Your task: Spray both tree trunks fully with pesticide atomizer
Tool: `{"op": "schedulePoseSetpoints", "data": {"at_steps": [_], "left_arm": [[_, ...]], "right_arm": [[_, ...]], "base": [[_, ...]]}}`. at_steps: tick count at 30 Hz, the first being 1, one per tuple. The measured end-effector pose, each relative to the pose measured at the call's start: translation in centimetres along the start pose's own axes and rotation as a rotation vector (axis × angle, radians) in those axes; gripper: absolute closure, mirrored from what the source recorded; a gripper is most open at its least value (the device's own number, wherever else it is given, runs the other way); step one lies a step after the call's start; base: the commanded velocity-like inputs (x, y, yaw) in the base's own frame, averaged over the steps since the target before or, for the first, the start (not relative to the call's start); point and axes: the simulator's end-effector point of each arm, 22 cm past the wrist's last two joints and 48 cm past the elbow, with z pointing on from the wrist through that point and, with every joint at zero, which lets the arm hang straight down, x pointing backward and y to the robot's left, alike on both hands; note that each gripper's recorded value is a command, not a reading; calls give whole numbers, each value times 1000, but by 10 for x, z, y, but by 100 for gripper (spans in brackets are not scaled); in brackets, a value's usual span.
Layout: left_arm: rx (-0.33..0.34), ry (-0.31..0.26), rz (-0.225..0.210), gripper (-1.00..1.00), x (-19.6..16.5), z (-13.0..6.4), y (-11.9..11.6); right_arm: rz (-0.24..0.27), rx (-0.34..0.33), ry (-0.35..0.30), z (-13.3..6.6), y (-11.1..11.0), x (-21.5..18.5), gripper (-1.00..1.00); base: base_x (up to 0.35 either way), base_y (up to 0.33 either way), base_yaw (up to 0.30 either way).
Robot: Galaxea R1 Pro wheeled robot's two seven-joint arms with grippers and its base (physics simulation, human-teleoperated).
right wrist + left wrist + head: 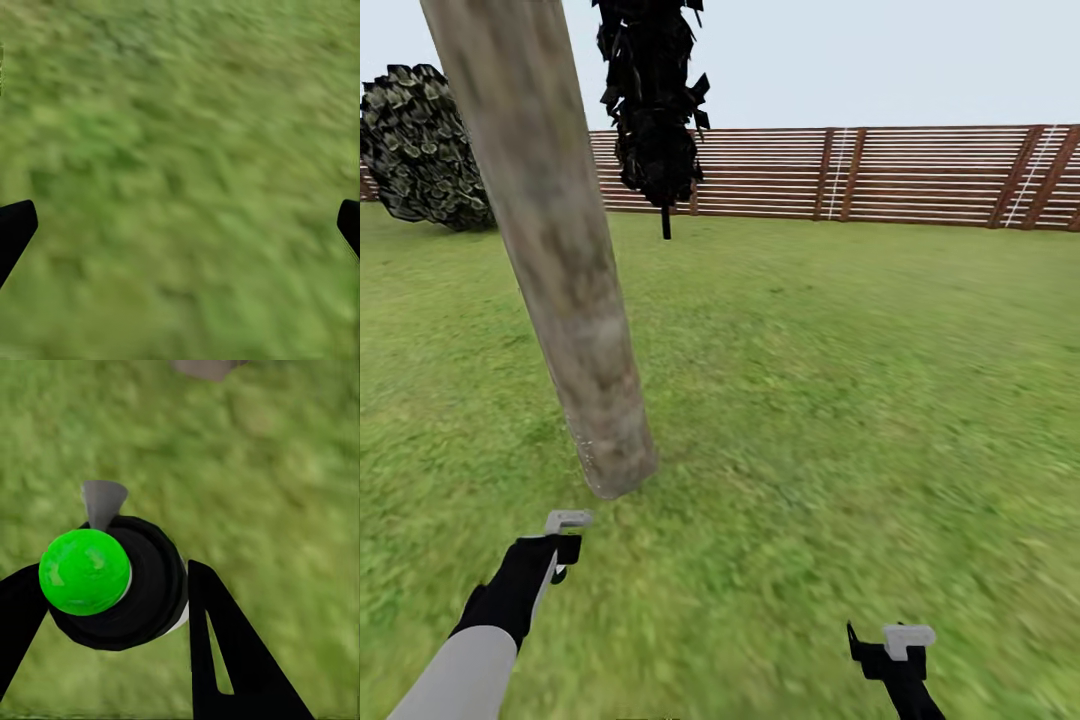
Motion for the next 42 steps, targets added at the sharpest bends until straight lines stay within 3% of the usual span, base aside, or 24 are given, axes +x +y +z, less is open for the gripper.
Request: {"op": "schedulePoseSetpoints", "data": {"at_steps": [12,22,32,42], "left_arm": [[22,21,1,100,10,2,-13],[24,21,1,100,10,2,-13],[27,23,0,100,10,2,-14],[27,23,0,100,10,2,-15]], "right_arm": [[0,-1,0,0,0,0,-100],[0,-2,0,0,0,0,-100],[0,-2,1,0,0,1,-100],[0,-2,0,0,0,0,-100]], "base": [[0,-277,268],[0,-277,44],[5,-277,241],[104,-276,18]]}}
